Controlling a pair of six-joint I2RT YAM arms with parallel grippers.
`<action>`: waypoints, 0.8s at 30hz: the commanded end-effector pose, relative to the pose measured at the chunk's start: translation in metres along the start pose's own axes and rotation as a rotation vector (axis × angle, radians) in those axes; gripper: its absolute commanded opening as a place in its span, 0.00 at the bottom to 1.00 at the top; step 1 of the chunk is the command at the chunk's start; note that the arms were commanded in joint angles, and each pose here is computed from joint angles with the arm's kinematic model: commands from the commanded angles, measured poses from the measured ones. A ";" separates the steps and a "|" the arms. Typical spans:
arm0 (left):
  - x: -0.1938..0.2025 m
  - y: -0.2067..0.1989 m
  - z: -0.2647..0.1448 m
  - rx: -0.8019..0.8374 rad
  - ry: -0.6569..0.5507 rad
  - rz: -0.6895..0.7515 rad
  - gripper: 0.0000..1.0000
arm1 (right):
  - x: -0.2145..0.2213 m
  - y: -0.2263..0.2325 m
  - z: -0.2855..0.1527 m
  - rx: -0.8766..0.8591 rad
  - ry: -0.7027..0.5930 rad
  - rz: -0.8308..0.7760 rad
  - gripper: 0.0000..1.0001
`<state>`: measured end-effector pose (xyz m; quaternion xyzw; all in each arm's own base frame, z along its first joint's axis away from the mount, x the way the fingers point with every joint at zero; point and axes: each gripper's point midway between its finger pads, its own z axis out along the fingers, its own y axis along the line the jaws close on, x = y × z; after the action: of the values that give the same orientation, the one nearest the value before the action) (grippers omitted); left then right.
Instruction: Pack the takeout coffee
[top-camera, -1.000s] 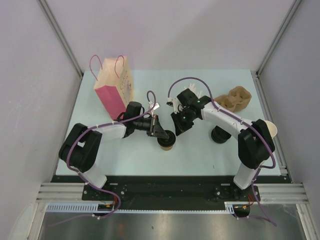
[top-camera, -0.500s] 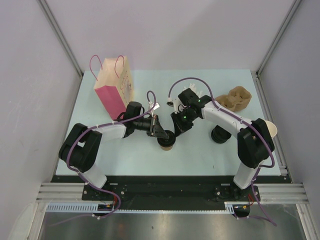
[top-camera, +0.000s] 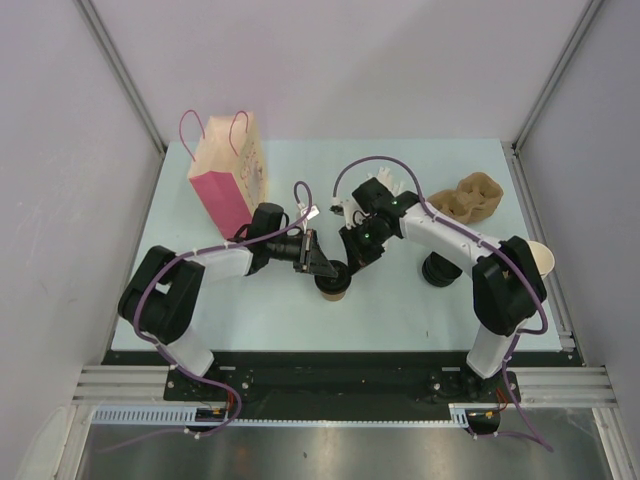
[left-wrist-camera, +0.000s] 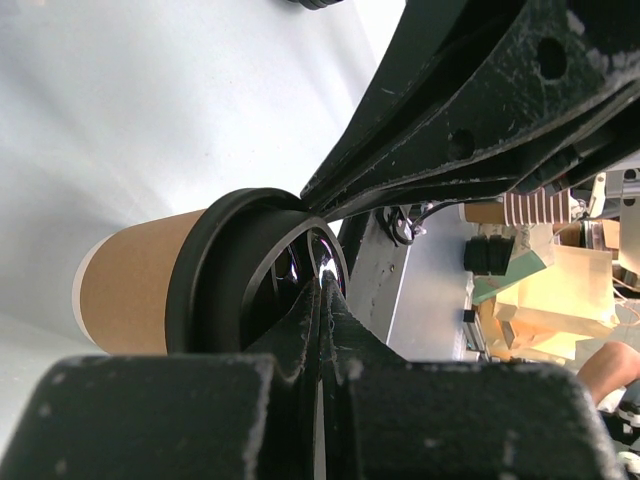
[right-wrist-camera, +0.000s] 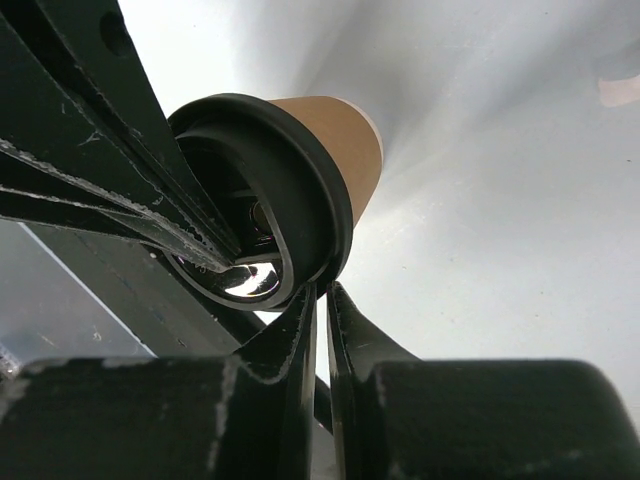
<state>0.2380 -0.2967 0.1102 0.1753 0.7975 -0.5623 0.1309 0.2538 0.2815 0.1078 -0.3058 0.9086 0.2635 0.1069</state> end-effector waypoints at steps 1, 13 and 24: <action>0.025 0.053 0.005 -0.174 0.034 -0.086 0.00 | 0.027 -0.020 0.033 0.108 0.117 -0.022 0.10; 0.024 0.043 0.003 -0.150 0.023 -0.071 0.00 | 0.035 -0.020 0.042 0.058 0.139 0.000 0.06; -0.005 -0.013 -0.009 -0.041 -0.037 0.065 0.01 | -0.011 0.029 -0.008 -0.082 -0.038 -0.111 0.12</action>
<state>0.2373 -0.2941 0.1154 0.1707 0.8037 -0.5526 0.1396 0.2519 0.2867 0.1105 -0.3233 0.9010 0.2670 0.1117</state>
